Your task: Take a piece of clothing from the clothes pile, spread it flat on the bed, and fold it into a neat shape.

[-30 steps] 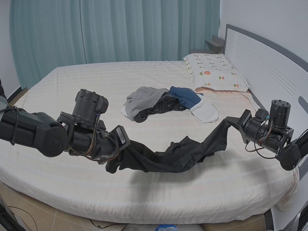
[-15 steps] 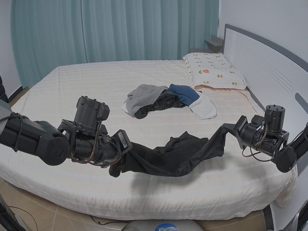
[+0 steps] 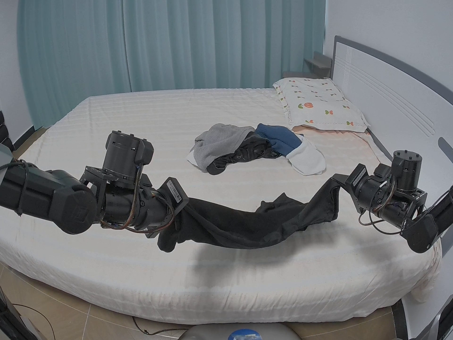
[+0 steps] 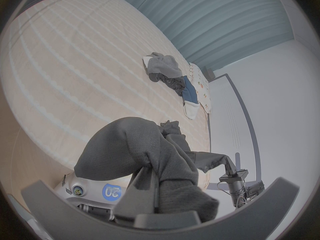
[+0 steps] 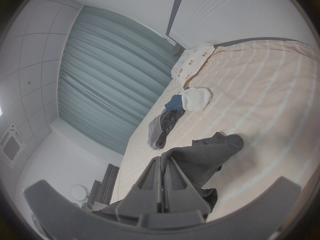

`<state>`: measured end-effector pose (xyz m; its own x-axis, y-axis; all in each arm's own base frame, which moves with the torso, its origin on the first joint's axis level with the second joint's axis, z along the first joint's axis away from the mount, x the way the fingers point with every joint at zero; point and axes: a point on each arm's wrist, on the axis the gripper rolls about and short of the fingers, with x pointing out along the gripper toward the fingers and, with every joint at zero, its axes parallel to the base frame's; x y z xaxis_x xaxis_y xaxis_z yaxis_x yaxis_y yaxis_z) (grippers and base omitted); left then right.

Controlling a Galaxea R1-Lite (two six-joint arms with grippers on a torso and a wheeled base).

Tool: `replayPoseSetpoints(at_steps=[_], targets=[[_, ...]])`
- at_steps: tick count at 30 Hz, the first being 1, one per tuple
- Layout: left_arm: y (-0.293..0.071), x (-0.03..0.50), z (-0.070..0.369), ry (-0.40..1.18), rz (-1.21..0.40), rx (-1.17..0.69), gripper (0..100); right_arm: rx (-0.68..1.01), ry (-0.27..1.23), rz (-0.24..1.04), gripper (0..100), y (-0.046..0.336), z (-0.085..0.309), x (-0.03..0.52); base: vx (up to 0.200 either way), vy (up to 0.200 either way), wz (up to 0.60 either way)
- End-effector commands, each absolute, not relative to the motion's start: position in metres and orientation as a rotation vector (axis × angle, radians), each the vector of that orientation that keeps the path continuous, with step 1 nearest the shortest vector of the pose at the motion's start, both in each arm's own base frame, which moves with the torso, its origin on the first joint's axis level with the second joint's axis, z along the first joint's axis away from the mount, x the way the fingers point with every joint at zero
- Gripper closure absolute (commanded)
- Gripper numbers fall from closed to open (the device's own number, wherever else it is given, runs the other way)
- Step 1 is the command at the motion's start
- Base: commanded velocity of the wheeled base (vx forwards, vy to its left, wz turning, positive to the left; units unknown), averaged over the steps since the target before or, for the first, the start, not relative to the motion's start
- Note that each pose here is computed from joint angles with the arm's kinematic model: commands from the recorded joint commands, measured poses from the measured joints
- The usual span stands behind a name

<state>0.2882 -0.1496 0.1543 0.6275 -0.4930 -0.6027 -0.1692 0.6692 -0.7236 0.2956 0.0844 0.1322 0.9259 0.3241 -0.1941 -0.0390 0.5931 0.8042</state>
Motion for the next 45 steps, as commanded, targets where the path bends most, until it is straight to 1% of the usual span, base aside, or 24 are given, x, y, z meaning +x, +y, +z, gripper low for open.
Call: replayPoseSetpoints(at_steps=[1, 10, 22, 45], targets=[[-0.148, 0.287, 0.159, 0.881, -0.217, -0.847, 100, 0.918, 0.317, 0.224, 100, 0.084, 0.139, 0.294, 0.000, 0.200, 0.00], [-0.141, 0.288, 0.165, 0.854, -0.207, -0.859, 100, 0.924, 0.299, 0.234, 100, 0.084, 0.143, 0.295, 0.000, 0.200, 0.00], [-0.135, 0.286, 0.172, 0.826, -0.206, -0.871, 100, 0.938, 0.227, 0.268, 100, 0.081, 0.162, 0.288, 0.000, 0.200, 0.00], [-0.132, 0.287, 0.174, 0.819, -0.200, -0.875, 100, 0.947, 0.211, 0.281, 100, 0.080, 0.167, 0.285, 0.000, 0.200, 0.00]])
